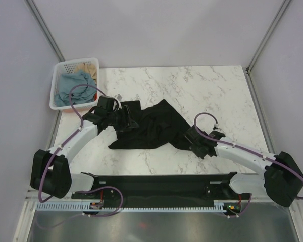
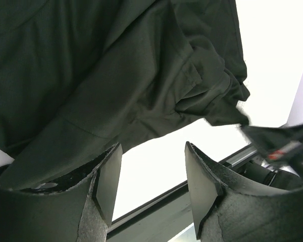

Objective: Fold and stack the t-shirts
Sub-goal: Flatten the tshirt out

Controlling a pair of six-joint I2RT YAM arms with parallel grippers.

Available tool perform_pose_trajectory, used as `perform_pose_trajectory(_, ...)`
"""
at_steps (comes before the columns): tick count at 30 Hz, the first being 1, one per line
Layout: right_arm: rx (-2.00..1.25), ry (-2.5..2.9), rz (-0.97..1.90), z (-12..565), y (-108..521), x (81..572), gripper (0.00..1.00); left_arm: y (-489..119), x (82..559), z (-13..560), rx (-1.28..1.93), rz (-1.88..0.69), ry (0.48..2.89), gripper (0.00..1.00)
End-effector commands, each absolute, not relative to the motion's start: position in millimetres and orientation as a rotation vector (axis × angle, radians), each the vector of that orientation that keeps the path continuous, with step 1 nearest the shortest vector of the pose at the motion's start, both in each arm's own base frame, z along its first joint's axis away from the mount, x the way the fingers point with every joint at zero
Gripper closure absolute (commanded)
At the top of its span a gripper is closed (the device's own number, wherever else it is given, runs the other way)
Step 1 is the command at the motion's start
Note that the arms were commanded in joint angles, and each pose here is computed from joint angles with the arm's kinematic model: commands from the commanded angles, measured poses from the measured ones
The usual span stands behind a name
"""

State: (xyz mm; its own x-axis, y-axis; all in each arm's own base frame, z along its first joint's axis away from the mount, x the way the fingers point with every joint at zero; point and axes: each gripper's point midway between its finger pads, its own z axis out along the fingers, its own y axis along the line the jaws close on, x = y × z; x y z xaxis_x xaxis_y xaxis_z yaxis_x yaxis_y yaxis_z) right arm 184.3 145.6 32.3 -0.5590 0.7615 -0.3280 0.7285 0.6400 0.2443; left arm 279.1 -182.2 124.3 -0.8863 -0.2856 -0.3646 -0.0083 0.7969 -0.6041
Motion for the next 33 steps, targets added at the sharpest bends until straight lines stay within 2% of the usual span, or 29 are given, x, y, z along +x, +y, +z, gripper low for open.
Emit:
perform_pose_trajectory(1, 0.951, 2.271, -0.063, 87, 98, 215, 1.00, -195, 296, 144, -0.069, -0.877, 2.467, 0.40)
perform_pose_trajectory(9, 0.846, 2.182, -0.337, 119, 39, 224, 1.00, -211, 316, 116, 0.017, -0.849, 2.559, 0.45)
perform_pose_trajectory(14, 0.873, 2.127, -0.428, 136, 7, 230, 1.00, -242, 297, 108, 0.156, -0.818, 2.581, 0.46)
perform_pose_trajectory(20, 0.871, 2.107, -0.378, 142, 9, 234, 1.00, -303, 286, 117, 0.314, -0.911, 2.548, 0.46)
perform_pose_trajectory(23, 0.871, 2.107, -0.369, 143, 10, 235, 1.00, -319, 282, 101, 0.340, -0.880, 2.586, 0.46)
perform_pose_trajectory(33, 0.873, 2.115, -0.263, 144, 21, 239, 1.00, -333, 293, 67, 0.320, -0.558, 2.569, 0.49)
